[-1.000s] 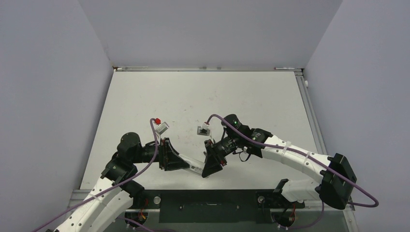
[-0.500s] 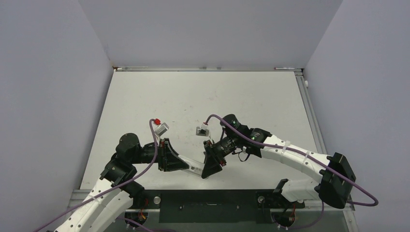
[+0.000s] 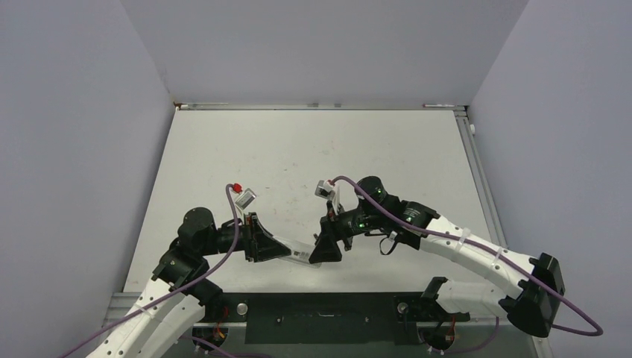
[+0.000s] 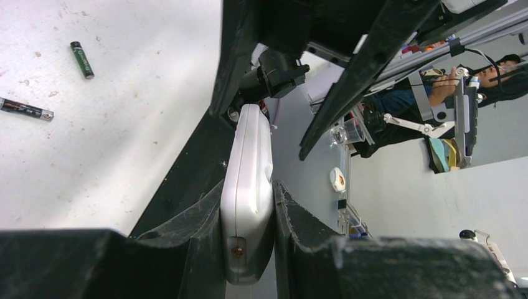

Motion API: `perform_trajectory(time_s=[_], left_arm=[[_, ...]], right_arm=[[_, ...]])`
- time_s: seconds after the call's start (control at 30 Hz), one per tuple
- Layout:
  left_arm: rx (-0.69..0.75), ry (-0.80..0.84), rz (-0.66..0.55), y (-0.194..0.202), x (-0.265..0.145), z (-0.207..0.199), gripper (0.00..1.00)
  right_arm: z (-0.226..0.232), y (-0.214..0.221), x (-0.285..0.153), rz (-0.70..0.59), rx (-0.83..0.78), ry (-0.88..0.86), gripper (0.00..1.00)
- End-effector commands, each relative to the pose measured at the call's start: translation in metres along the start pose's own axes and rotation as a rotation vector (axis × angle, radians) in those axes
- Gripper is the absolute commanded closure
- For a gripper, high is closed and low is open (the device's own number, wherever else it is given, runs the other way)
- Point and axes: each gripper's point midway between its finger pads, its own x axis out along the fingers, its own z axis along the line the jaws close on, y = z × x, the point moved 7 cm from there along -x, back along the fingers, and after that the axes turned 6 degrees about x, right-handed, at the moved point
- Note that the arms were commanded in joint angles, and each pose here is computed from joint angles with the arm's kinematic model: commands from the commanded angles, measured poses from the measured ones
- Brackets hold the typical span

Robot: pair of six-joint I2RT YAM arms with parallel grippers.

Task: Load the batteries into the remote control

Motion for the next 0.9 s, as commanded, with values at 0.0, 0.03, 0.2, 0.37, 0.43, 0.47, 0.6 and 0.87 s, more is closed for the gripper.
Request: perform_trajectory(time_s=[0.0, 0.03, 0.2, 0.37, 0.43, 0.47, 0.6, 0.87], left_arm=[[0.011, -0.045, -0.039, -0.006, -0.001, 0.000, 1.00], [0.008, -0.055, -0.040, -0.006, -0.001, 0.002, 1.00], [-0.007, -0.099, -0.055, -0.006, 0.000, 0.008, 1.00], [-0.021, -0.150, -0.085, -0.008, 0.002, 0.016, 1.00], [-0.035, -0.166, -0.094, -0.008, 0.002, 0.018, 1.00], [-0.042, -0.175, -0.103, -0.009, 0.002, 0.019, 1.00], [-0.072, -0.197, -0.141, -0.008, 0.003, 0.025, 1.00], [-0.117, -0.243, -0.179, -0.008, 0.005, 0.033, 1.00]], right_arm=[[0.003, -0.009, -0.015, -0.156, -0.002, 0.117, 0.34], [0.001, -0.008, -0.017, -0.183, 0.013, 0.147, 0.34], [-0.001, -0.008, -0.028, -0.319, 0.049, 0.231, 0.34], [0.002, -0.002, -0.033, -0.385, 0.078, 0.221, 0.34], [0.003, -0.002, -0.033, -0.410, 0.095, 0.216, 0.34], [0.005, -0.002, -0.033, -0.420, 0.102, 0.210, 0.34], [0.011, -0.001, -0.029, -0.459, 0.118, 0.188, 0.34], [0.016, 0.004, -0.003, -0.479, 0.171, 0.182, 0.34]])
